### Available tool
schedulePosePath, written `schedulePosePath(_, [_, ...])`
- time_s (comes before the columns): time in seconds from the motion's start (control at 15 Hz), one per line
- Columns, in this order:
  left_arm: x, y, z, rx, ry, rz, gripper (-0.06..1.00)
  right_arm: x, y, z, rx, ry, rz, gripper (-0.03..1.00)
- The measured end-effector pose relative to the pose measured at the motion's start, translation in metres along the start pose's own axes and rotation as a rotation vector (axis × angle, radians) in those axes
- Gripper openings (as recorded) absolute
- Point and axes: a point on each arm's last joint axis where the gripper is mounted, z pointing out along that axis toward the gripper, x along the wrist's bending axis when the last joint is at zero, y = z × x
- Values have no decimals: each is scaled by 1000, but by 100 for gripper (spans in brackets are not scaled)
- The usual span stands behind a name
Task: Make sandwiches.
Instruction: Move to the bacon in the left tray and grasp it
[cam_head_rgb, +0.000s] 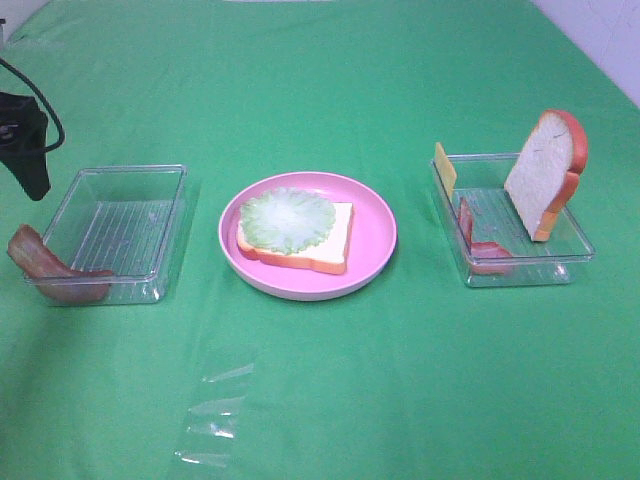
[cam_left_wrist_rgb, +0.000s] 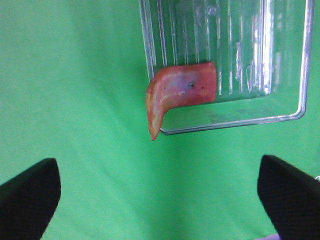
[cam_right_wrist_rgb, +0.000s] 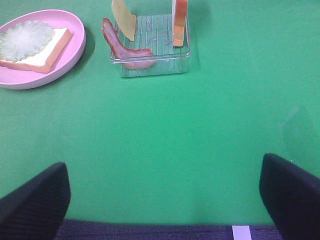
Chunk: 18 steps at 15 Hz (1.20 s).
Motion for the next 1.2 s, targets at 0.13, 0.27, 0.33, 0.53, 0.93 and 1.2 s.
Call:
schedulePosePath(0.13, [1, 0, 9, 26, -2, 6, 99, 0, 0, 0, 0, 0, 0, 98])
schedulePosePath(0.27, [2, 0, 24, 73, -3, -5, 99, 0, 0, 0, 0, 0, 0, 98])
schedulePosePath(0.33, [3, -1, 33, 101, -4, -11, 99, 0, 0, 0, 0, 0, 0, 98])
schedulePosePath(0.53, [5, 4, 61, 136, -3, -28, 99, 0, 0, 0, 0, 0, 0, 98])
schedulePosePath(0.93, [7, 8, 81, 153, -2, -33, 91, 0, 0, 0, 0, 0, 0, 98])
schedulePosePath(1.2, [7, 9, 81, 142, -1, -35, 65, 0, 0, 0, 0, 0, 0, 98])
